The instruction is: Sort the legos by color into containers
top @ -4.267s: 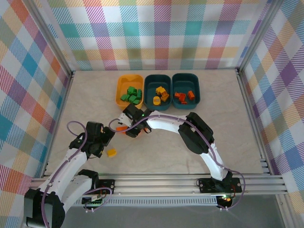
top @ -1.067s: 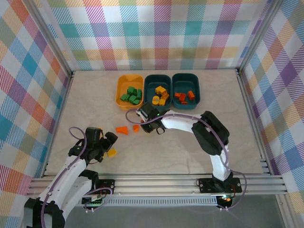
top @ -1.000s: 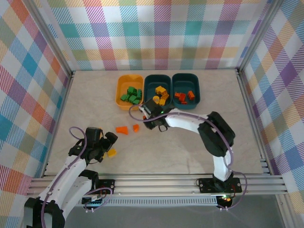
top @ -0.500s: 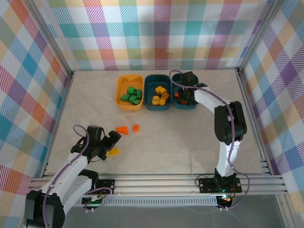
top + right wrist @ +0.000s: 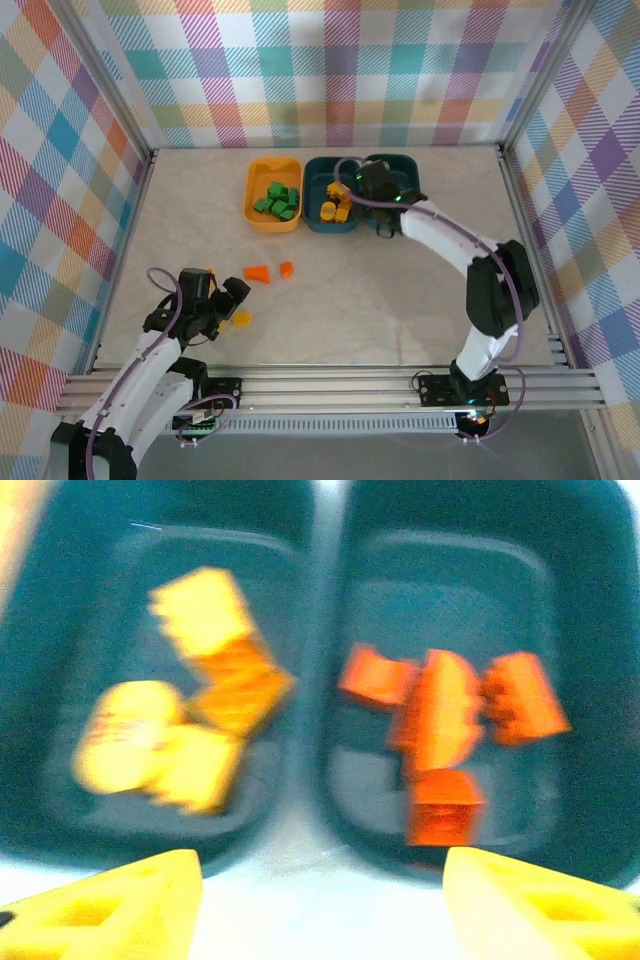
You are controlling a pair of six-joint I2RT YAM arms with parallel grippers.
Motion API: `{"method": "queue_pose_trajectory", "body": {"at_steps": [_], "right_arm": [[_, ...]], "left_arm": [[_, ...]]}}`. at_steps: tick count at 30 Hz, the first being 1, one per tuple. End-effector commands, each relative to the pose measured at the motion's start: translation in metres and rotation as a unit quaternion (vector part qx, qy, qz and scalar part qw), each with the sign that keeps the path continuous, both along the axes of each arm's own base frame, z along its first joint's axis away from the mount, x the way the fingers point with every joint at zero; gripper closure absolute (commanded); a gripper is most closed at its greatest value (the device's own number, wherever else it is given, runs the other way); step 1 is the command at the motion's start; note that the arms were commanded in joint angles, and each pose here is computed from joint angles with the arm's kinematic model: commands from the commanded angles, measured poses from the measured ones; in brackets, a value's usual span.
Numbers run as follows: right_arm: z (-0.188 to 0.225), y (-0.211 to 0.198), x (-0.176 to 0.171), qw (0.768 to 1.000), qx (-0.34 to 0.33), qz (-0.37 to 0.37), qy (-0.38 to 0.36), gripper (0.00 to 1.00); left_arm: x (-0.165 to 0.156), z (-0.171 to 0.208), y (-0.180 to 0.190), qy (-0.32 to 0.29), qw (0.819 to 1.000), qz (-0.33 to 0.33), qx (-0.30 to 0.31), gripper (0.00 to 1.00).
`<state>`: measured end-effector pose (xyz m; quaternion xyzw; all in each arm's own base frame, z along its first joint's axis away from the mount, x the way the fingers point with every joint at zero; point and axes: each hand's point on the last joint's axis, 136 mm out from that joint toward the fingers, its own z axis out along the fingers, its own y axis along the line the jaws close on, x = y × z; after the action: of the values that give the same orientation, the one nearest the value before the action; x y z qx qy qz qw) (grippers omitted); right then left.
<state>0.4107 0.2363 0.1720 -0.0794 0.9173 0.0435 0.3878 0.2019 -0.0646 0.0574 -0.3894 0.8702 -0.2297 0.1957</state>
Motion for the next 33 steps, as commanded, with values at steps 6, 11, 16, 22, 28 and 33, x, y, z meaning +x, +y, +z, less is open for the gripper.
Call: {"method": "queue_pose_trajectory", "body": {"at_steps": [6, 11, 16, 22, 28, 33], "right_arm": [[-0.064, 0.149, -0.082, 0.991, 0.009, 0.127, 0.052, 0.26], [-0.095, 0.173, -0.086, 0.986, -0.017, 0.145, 0.075, 0.25], [-0.125, 0.177, -0.091, 0.981, -0.031, 0.165, 0.101, 0.26], [-0.142, 0.183, -0.086, 0.977, -0.028, 0.182, 0.108, 0.36], [-0.129, 0.183, -0.080, 0.978, -0.022, 0.191, 0.087, 0.57], [-0.073, 0.154, -0.060, 0.987, -0.027, 0.159, -0.001, 0.63]], "left_arm": [[-0.016, -0.020, 0.018, 0.053, 0.997, 0.058, 0.018, 0.00], [-0.027, -0.014, 0.023, 0.053, 0.997, 0.052, 0.035, 0.00], [-0.031, -0.011, 0.025, 0.028, 0.998, 0.057, 0.027, 0.00], [-0.027, -0.012, 0.021, 0.012, 0.998, 0.064, 0.010, 0.00], [-0.025, -0.011, 0.021, 0.021, 0.998, 0.051, 0.021, 0.00], [-0.025, -0.012, 0.020, 0.025, 0.998, 0.044, 0.022, 0.00]]}}
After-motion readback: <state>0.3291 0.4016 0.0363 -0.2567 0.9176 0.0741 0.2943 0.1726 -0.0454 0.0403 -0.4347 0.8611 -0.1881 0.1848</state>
